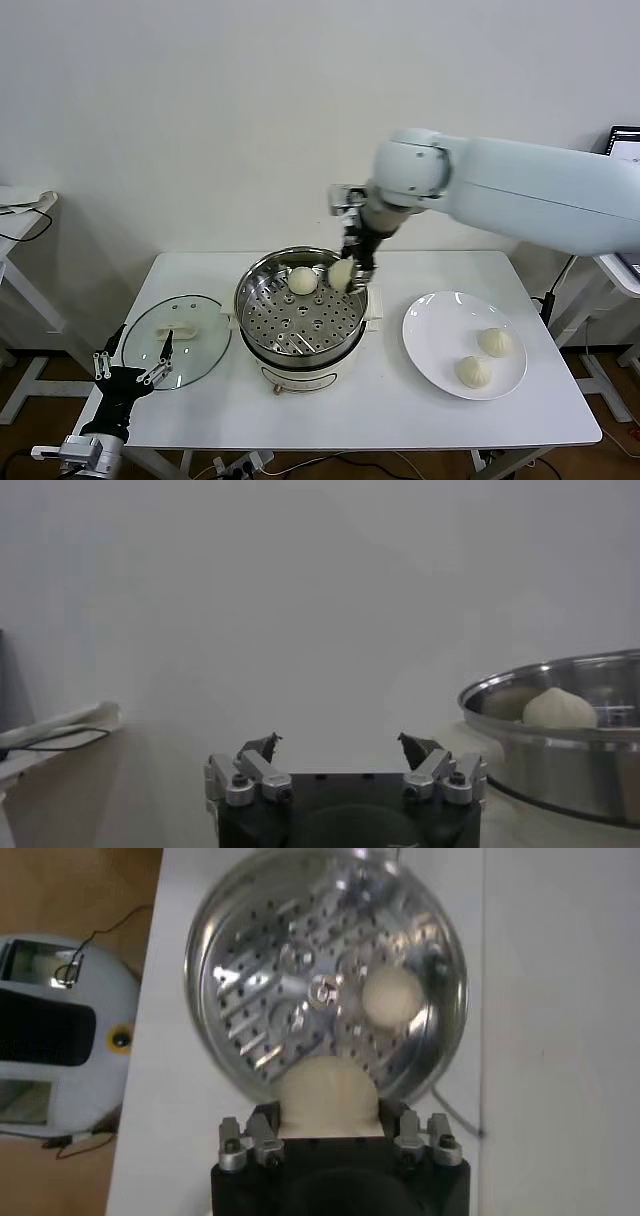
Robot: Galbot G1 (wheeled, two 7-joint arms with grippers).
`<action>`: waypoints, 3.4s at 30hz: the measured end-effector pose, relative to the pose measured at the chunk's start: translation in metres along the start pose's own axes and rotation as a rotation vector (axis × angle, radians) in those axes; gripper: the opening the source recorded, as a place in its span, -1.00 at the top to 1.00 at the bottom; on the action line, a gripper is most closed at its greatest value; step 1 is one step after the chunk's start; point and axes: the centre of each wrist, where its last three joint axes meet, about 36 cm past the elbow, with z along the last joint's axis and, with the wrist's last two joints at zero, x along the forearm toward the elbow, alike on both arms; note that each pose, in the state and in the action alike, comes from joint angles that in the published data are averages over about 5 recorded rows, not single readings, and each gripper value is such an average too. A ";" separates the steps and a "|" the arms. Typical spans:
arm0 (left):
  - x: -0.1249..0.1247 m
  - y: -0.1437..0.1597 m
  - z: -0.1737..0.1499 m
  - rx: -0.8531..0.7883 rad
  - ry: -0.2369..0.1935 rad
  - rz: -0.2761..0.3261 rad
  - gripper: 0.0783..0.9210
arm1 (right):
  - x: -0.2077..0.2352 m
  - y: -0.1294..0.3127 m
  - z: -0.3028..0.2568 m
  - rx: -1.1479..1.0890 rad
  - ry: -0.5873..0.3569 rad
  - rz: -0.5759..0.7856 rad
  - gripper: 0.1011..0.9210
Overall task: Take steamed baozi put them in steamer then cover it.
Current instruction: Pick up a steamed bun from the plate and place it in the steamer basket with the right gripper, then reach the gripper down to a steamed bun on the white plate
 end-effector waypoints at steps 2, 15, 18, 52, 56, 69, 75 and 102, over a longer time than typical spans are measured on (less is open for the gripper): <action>0.001 0.001 0.000 -0.002 0.000 -0.003 -0.77 | -0.010 -0.005 -0.017 0.013 -0.003 -0.005 -0.35; 0.003 0.008 0.000 -0.015 -0.001 -0.017 -0.77 | -0.085 -0.036 -0.079 0.023 0.012 -0.036 -0.37; 0.002 0.007 0.001 -0.012 0.000 -0.016 -0.77 | -0.101 -0.039 -0.084 0.021 0.019 -0.047 -0.37; 0.007 0.001 -0.003 -0.009 0.000 -0.011 -0.77 | -0.053 -0.035 0.015 -0.012 0.020 -0.094 -0.76; 0.008 -0.002 -0.005 -0.009 -0.002 -0.007 -0.77 | -0.028 -0.019 0.075 -0.025 0.019 -0.102 -0.76; 0.012 -0.009 -0.008 -0.010 -0.006 -0.006 -0.77 | -0.034 0.052 0.253 -0.064 0.057 -0.158 -0.76; 0.011 -0.010 -0.008 -0.011 -0.004 -0.005 -0.77 | -0.064 0.078 0.302 -0.076 0.087 -0.180 -0.76; 0.006 -0.017 0.000 -0.009 0.009 -0.003 -0.77 | -0.158 0.116 0.364 -0.115 0.158 -0.215 -0.76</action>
